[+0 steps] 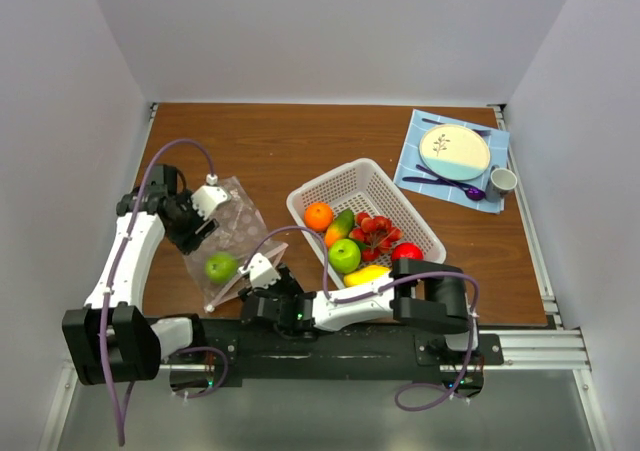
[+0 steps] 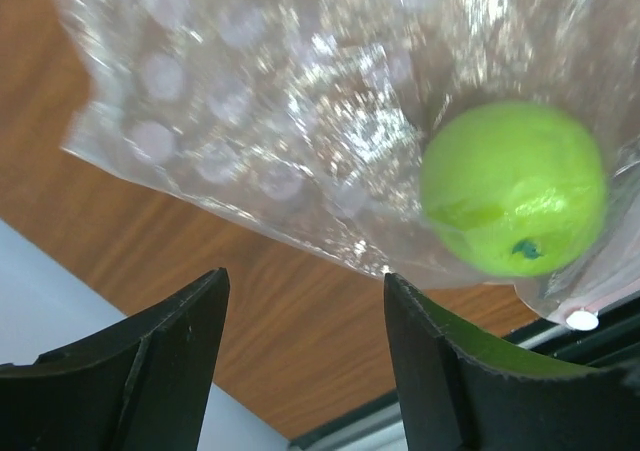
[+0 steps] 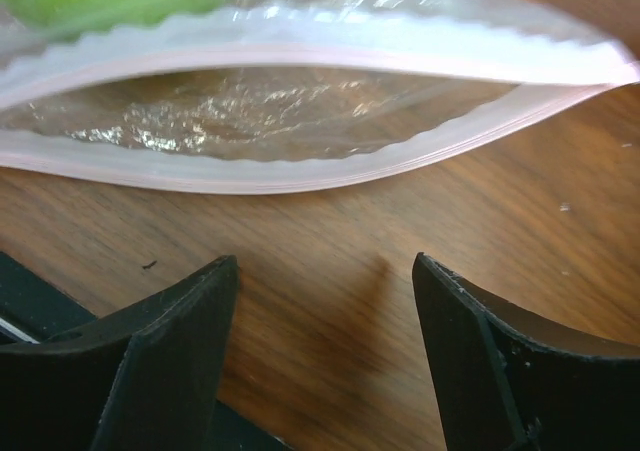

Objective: Open the zip-top bag and remove the fake food

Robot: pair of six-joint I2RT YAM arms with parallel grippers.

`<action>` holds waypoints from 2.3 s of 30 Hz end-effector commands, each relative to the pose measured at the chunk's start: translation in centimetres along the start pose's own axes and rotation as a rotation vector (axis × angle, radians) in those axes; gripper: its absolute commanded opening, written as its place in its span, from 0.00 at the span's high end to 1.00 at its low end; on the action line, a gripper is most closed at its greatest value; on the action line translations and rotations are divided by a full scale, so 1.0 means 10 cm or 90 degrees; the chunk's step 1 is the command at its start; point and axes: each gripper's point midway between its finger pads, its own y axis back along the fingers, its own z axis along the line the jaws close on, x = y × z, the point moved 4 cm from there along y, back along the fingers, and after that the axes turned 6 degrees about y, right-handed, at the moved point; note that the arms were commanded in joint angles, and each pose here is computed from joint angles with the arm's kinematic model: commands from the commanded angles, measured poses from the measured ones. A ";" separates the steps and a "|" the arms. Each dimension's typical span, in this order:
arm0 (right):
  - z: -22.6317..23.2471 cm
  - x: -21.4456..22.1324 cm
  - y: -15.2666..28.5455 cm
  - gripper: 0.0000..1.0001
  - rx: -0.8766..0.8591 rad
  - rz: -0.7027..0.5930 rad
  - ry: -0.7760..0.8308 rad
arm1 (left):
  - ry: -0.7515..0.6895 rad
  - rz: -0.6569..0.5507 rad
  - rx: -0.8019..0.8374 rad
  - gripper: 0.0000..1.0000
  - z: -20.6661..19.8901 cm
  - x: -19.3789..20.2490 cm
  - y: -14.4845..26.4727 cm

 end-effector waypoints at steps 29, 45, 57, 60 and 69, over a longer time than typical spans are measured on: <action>0.32 -0.54 -0.09 0.31 -0.029 -0.079 -0.025 | -0.011 0.060 0.092 0.37 -0.47 0.08 -0.68; 0.48 -0.56 -0.16 0.11 -0.078 -0.079 -0.052 | -0.041 0.058 0.155 0.39 -0.97 -0.12 -0.81; 0.36 -0.43 -0.21 0.31 -0.052 -0.057 -0.072 | -0.070 0.067 0.150 0.40 -1.01 0.03 -0.76; 0.30 -0.39 -0.17 0.44 -0.048 -0.048 -0.077 | -0.067 0.067 0.134 0.40 -0.97 0.02 -0.78; 0.04 -0.45 0.25 0.89 -0.053 -0.060 -0.091 | -0.025 0.101 0.096 0.40 -0.73 0.15 -0.95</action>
